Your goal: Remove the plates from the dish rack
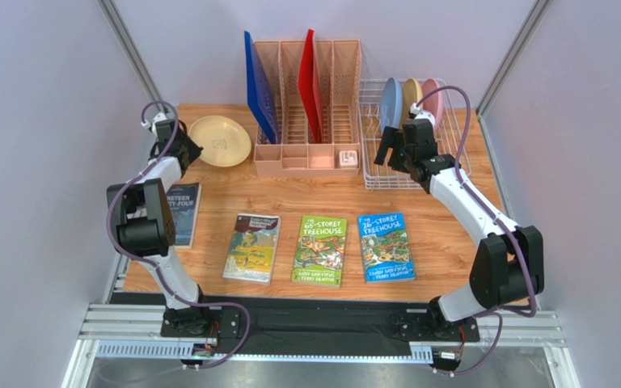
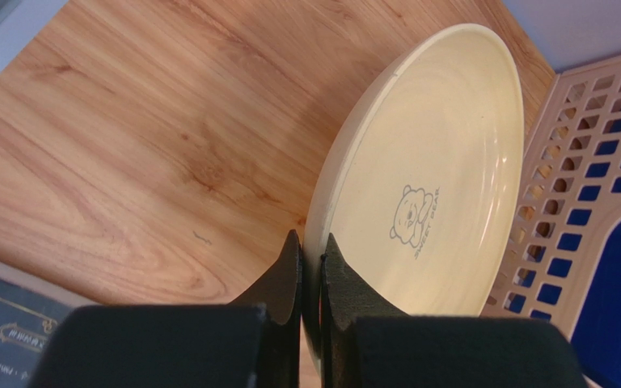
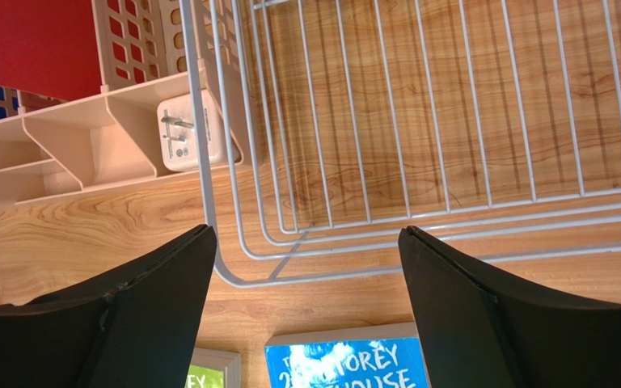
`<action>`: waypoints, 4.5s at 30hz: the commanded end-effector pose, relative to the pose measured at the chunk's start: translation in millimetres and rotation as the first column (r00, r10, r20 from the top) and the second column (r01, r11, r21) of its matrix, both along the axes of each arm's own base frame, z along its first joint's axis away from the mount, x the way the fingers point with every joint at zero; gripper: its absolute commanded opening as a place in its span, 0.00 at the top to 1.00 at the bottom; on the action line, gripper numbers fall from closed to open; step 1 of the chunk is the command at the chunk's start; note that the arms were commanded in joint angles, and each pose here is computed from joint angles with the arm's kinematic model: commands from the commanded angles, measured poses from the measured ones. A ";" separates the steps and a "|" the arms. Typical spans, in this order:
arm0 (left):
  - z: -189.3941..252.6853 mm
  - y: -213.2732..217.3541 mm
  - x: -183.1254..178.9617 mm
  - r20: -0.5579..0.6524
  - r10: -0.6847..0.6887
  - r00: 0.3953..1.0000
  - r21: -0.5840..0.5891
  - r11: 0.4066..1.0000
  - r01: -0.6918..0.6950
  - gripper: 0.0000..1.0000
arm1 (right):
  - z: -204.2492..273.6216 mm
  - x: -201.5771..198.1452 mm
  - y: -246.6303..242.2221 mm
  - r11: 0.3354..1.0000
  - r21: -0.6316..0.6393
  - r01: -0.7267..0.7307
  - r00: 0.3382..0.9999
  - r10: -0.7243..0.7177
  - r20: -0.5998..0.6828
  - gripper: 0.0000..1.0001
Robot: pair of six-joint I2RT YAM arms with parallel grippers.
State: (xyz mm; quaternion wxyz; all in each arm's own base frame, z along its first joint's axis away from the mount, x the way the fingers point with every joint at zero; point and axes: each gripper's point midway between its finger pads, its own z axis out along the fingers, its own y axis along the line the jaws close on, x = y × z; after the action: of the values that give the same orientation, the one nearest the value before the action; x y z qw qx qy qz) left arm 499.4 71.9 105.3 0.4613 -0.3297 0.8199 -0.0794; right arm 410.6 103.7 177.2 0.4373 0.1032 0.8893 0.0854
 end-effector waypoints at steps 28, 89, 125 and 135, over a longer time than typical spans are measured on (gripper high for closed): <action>23.7 10.3 -33.7 0.027 -0.030 0.999 -0.034 0.999 0.031 0.35 | 54.2 51.7 -15.0 0.993 -0.114 0.037 0.987 -0.018 0.159 0.10; 170.9 -290.7 -106.9 0.468 -0.728 0.500 0.035 0.581 0.813 0.23 | 180.6 57.6 -39.9 0.829 -0.363 0.426 0.861 -0.248 0.444 0.99; 150.2 -388.3 -132.8 0.581 -0.709 0.400 -0.118 0.413 0.903 0.57 | 116.8 -81.9 80.1 0.846 0.440 -0.302 0.924 0.146 0.353 0.93; 144.6 -384.6 -128.7 0.544 -0.721 0.429 -0.102 0.451 0.887 1.00 | 113.7 -81.8 85.4 0.826 0.468 -0.314 0.926 0.157 0.343 0.83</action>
State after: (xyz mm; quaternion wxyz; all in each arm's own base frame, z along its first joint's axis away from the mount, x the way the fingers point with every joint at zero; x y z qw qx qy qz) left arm 365.2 -316.7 252.8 0.4385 0.0539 0.7102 -0.5481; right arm 326.6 177.5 255.2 0.4738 0.1068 0.8036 0.3441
